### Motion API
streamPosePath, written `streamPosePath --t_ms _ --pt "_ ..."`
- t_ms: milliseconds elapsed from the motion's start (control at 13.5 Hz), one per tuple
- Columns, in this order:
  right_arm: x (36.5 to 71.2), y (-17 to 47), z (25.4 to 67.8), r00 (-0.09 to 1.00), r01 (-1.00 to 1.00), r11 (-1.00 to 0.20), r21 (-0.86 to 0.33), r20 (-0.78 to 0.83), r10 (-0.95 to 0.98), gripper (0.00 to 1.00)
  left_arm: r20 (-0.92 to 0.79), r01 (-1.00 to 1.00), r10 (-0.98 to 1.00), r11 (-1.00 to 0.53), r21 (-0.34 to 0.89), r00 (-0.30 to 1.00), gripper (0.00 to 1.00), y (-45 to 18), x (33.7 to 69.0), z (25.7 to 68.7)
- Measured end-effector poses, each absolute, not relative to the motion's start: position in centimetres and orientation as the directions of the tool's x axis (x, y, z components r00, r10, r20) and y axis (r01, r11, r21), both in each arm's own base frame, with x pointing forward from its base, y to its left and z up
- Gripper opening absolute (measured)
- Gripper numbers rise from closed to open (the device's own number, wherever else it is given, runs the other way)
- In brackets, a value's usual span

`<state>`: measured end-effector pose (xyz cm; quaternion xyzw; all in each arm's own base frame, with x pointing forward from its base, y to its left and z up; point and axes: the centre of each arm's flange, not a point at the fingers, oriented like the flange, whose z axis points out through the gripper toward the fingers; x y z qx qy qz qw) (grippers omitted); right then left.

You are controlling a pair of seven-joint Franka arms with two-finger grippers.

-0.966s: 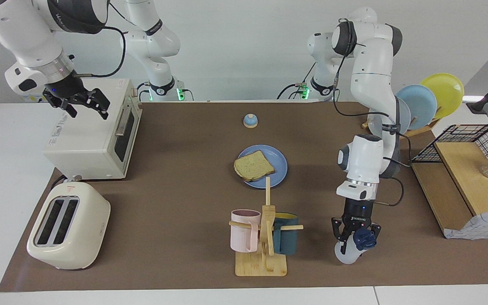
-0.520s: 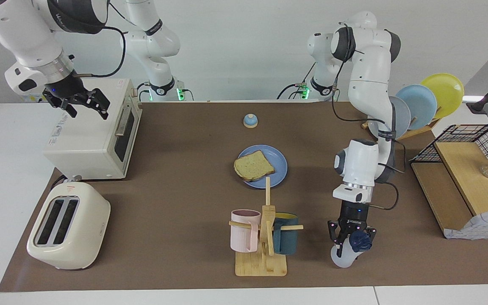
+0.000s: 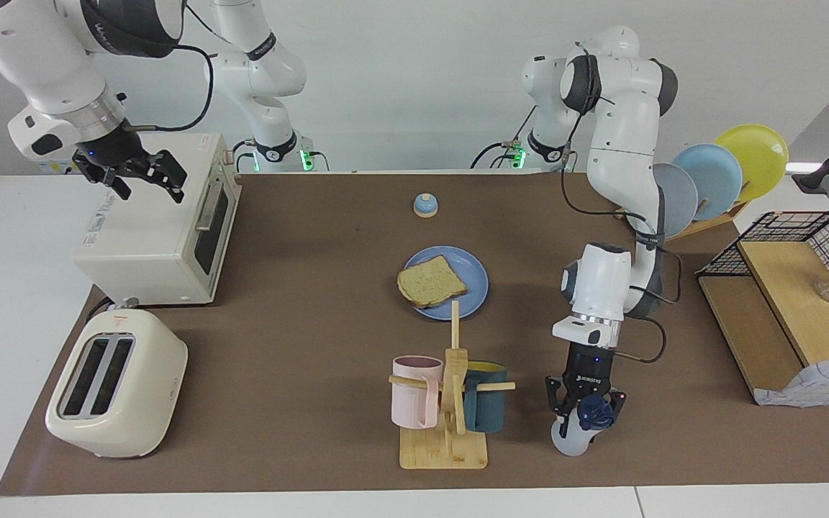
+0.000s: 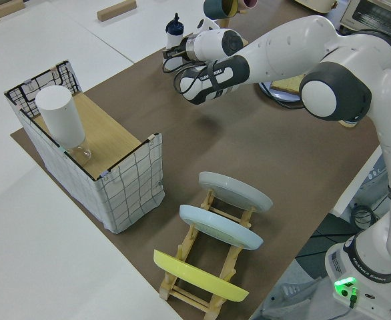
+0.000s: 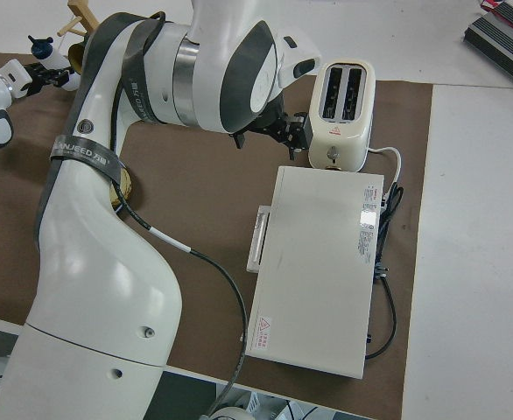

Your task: Put bread on plate and add seasoning

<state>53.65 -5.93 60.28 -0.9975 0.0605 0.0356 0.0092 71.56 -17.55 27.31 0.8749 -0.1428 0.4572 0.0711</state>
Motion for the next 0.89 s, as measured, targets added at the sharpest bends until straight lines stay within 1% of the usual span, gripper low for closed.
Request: streamPosePath --t_ms 74,149,223,372,446,594,743,892 --pt "53.6 -5.9 60.3 0.99 -0.121 -0.993 -0.014 -0.072 -0.12 1.0 0.82 -0.316 -0.186 -0.949 -0.007 0.541 0.41 -17.5 71.5 27.3" --pt "53.6 -5.9 60.3 0.99 -0.121 -0.993 -0.014 -0.072 -0.12 1.0 0.82 -0.316 -0.186 -0.949 -0.007 0.541 0.41 -17.5 71.5 27.3" --pt "53.6 -5.9 60.3 0.99 -0.121 -0.993 -0.014 -0.072 -0.12 1.0 0.82 -0.316 -0.186 -0.949 -0.007 0.541 0.46 -17.5 71.5 27.3" --pt "53.6 -5.9 60.3 0.99 -0.121 -0.993 -0.014 -0.072 -0.12 1.0 0.807 -0.317 -0.19 -0.948 -0.004 0.559 0.65 -17.5 71.1 26.3" --pt "53.6 -5.9 60.3 0.99 -0.121 -0.993 -0.014 -0.072 -0.12 1.0 0.799 -0.318 -0.193 -0.948 -0.002 0.569 0.78 -17.5 70.7 25.6" --pt "53.6 -5.9 60.3 0.99 -0.121 -0.993 -0.014 -0.072 -0.12 1.0 0.792 -0.317 -0.193 -0.948 0.001 0.58 1.0 -17.4 70.4 25.1" --pt "53.6 -5.9 60.3 0.99 -0.121 -0.993 -0.014 -0.072 -0.12 1.0 0.787 -0.307 -0.178 -0.952 0.015 0.591 1.0 -17.3 70.1 25.0" --pt "53.6 -5.9 60.3 0.99 -0.121 -0.993 -0.014 -0.072 -0.12 1.0 0.769 -0.291 -0.162 -0.956 0.032 0.618 1.0 -16.6 68.5 24.9"
